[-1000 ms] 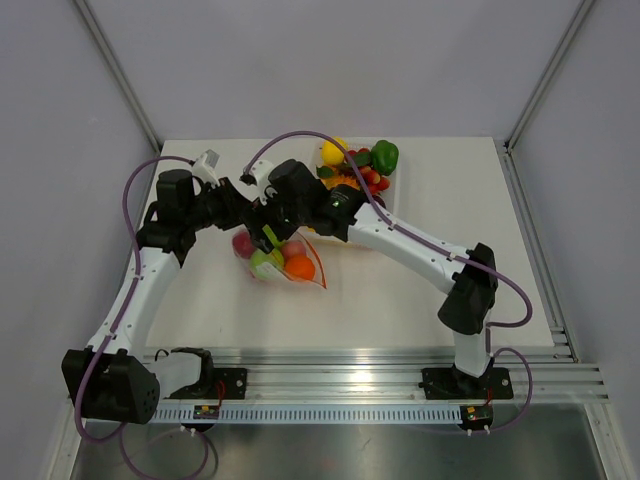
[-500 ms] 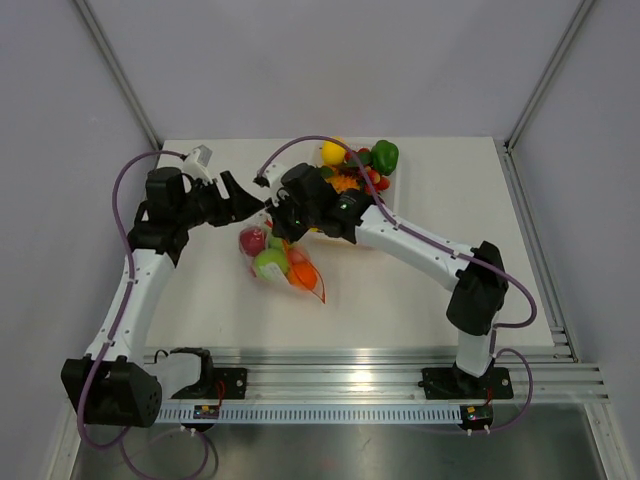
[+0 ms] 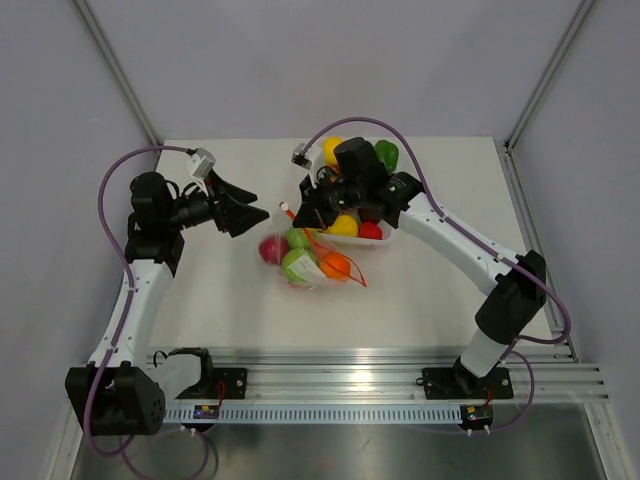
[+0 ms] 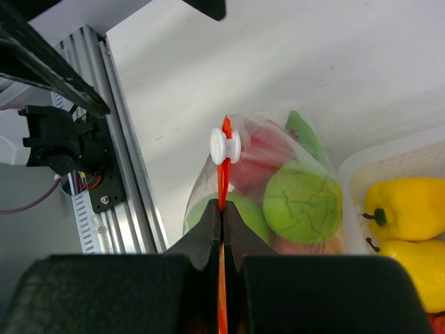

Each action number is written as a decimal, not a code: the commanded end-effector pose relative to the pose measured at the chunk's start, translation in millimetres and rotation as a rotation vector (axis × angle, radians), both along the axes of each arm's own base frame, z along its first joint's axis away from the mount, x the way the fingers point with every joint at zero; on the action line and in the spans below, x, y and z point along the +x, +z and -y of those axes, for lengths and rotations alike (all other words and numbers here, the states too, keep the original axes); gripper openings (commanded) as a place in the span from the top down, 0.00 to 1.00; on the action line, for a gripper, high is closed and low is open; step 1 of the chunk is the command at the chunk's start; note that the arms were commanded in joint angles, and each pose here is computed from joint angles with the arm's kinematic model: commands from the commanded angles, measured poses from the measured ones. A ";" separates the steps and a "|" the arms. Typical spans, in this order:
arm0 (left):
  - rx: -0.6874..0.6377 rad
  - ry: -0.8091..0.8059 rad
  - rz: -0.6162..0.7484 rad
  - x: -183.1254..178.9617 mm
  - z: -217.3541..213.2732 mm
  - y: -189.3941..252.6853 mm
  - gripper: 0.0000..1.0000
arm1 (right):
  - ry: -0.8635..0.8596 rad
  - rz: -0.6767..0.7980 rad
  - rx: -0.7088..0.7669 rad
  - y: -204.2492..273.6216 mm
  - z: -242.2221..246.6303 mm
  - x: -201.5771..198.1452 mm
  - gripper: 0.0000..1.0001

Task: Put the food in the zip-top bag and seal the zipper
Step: Adjust the zipper food storage bag at the center of the board, then zip the zipper food storage bag at the center of the board, then place the zipper food storage bag at the center of the board, then move the zipper food storage bag to the center of the board.

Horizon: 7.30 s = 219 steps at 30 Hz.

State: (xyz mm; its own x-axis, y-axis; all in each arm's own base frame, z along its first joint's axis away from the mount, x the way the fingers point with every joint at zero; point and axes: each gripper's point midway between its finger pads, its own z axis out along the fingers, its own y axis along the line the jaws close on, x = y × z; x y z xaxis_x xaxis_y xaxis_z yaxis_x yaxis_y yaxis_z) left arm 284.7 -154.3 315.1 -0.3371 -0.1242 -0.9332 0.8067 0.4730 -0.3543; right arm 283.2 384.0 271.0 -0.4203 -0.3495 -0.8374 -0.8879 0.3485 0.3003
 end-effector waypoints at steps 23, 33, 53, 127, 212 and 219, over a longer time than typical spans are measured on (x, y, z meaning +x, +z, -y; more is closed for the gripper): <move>0.078 -0.419 0.101 -36.1 49.5 -25.3 0.46 | 0.172 -0.004 0.056 25.2 7.8 -33.6 1.00; 0.062 -0.467 0.093 -45.8 57.7 -26.5 0.86 | 0.155 -0.007 0.058 27.3 8.0 -32.0 1.00; 0.056 -0.499 0.106 -55.7 58.6 -25.2 1.00 | 0.154 -0.026 0.190 72.2 6.8 -36.7 0.43; 0.029 0.099 0.142 44.4 -3.0 44.7 1.00 | -0.373 -0.122 -0.076 -59.6 140.8 -86.7 1.00; 0.096 0.508 -0.651 -42.4 -47.6 -109.0 0.54 | -0.273 -0.380 -0.223 -129.4 32.1 -111.0 0.22; 0.087 0.473 -0.686 -48.1 -37.3 -125.0 0.55 | -0.330 -0.351 -0.235 -138.8 25.7 -94.5 0.65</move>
State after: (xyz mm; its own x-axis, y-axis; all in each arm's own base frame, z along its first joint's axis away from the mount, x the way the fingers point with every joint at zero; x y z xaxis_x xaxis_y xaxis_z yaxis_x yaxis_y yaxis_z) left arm 227.8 -114.0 173.7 -0.7989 -0.3264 -0.5051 0.0883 0.7671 -0.6354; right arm 173.1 345.7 117.1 -0.8001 -0.3672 -0.4744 -0.5771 0.6868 0.4418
